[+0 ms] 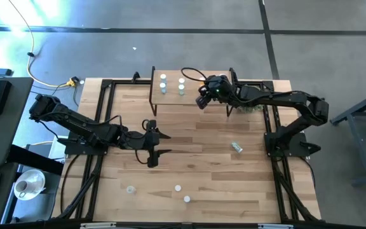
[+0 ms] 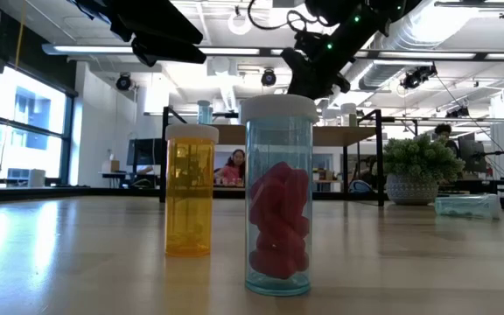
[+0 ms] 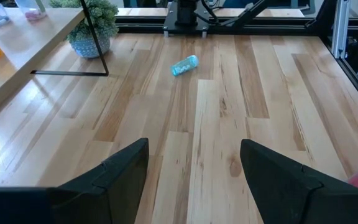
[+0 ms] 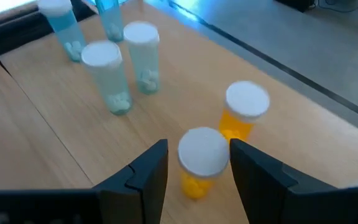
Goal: Pick and place medicine bottles onto shelf by color
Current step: Put the top orange pill bottle on the shelf aligned with the other orange pill bottle, then adjust the transparent pill bottle
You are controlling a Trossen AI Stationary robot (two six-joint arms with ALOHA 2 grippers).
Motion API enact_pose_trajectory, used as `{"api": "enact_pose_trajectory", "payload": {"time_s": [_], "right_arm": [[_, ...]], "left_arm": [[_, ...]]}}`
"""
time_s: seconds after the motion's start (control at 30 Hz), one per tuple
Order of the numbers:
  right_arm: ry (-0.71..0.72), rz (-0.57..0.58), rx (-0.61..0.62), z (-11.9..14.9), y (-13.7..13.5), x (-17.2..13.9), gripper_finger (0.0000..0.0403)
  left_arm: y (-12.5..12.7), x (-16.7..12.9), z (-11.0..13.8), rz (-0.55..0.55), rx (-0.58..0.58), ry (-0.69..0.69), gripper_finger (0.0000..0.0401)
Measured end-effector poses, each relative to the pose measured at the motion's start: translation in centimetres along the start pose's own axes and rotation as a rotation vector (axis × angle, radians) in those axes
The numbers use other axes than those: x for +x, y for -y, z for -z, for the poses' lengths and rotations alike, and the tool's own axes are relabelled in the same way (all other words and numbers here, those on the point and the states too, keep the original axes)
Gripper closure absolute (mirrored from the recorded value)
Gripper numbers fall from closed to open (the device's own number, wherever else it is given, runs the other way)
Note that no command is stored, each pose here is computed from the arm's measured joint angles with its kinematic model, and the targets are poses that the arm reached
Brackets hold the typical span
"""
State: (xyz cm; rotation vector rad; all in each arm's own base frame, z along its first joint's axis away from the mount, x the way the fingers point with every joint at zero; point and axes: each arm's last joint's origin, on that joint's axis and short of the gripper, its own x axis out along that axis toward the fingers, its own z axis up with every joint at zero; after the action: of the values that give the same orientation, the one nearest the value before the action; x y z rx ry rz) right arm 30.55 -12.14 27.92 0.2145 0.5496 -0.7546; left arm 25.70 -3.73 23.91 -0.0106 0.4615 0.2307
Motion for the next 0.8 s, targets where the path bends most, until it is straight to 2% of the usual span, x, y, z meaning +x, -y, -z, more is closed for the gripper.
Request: {"api": "enact_pose_trajectory", "payload": {"time_s": [0.23, 0.53, 0.8], "right_arm": [[0.035, -0.012, 0.012, -0.8, 0.5, -2.2, 0.0240], [0.044, 0.004, 0.019, -1.4, 2.2, -6.7, 0.0240], [0.022, 0.195, 0.033, -0.8, 3.8, -8.9, 0.0240]], "left_arm": [[0.0, 0.0, 0.0, 0.000, 0.001, -0.002, 0.0158], [0.0, 0.0, 0.1, -0.001, 0.003, -0.006, 0.0158], [0.0, 0.0, 0.1, -0.001, 0.002, -0.006, 0.0158]]}}
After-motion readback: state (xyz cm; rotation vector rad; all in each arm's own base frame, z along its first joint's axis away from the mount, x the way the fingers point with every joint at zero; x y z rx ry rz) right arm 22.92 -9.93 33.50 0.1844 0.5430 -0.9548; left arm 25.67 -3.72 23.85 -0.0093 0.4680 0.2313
